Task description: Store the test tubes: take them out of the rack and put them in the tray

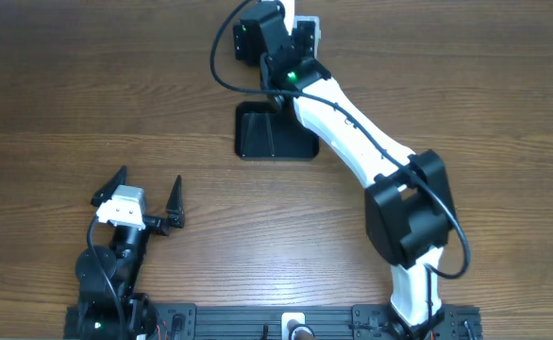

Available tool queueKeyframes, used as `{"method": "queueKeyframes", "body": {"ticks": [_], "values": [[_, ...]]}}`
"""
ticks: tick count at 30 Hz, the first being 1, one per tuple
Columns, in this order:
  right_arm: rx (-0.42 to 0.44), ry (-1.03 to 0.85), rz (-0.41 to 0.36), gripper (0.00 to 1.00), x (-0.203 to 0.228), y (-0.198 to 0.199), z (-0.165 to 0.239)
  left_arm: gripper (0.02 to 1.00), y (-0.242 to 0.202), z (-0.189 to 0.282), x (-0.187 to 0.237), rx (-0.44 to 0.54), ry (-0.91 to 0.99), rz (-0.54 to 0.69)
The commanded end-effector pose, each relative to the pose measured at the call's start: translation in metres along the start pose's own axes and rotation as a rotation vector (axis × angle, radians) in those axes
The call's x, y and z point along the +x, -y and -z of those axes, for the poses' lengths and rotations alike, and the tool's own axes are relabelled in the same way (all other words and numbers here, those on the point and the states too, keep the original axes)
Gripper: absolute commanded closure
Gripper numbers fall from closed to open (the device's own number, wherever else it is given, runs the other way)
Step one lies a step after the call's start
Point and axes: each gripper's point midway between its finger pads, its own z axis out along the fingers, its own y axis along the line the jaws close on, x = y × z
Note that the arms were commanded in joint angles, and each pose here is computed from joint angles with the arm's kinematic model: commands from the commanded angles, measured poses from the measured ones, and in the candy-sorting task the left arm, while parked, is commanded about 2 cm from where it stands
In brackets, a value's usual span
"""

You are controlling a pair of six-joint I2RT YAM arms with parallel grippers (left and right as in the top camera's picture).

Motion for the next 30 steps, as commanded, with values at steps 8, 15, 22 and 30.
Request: {"method": "queueKeyframes", "body": {"ticks": [8,15,22,30], "values": [[0.071,-0.029,-0.005,0.007,0.000,0.011,-0.049,0.018,0.001,0.000,0.002,0.006,0.000,-0.015],[0.097,-0.051,-0.025,0.007,0.009,0.027,-0.063,0.018,0.001,0.000,0.002,0.007,0.000,-0.015],[0.096,-0.048,-0.026,0.012,0.017,0.025,-0.074,0.018,0.001,0.000,0.002,0.007,0.000,-0.014],[0.084,-0.034,-0.015,0.040,0.015,0.022,-0.076,0.018,0.001,0.000,0.002,0.007,0.000,-0.015]]}}
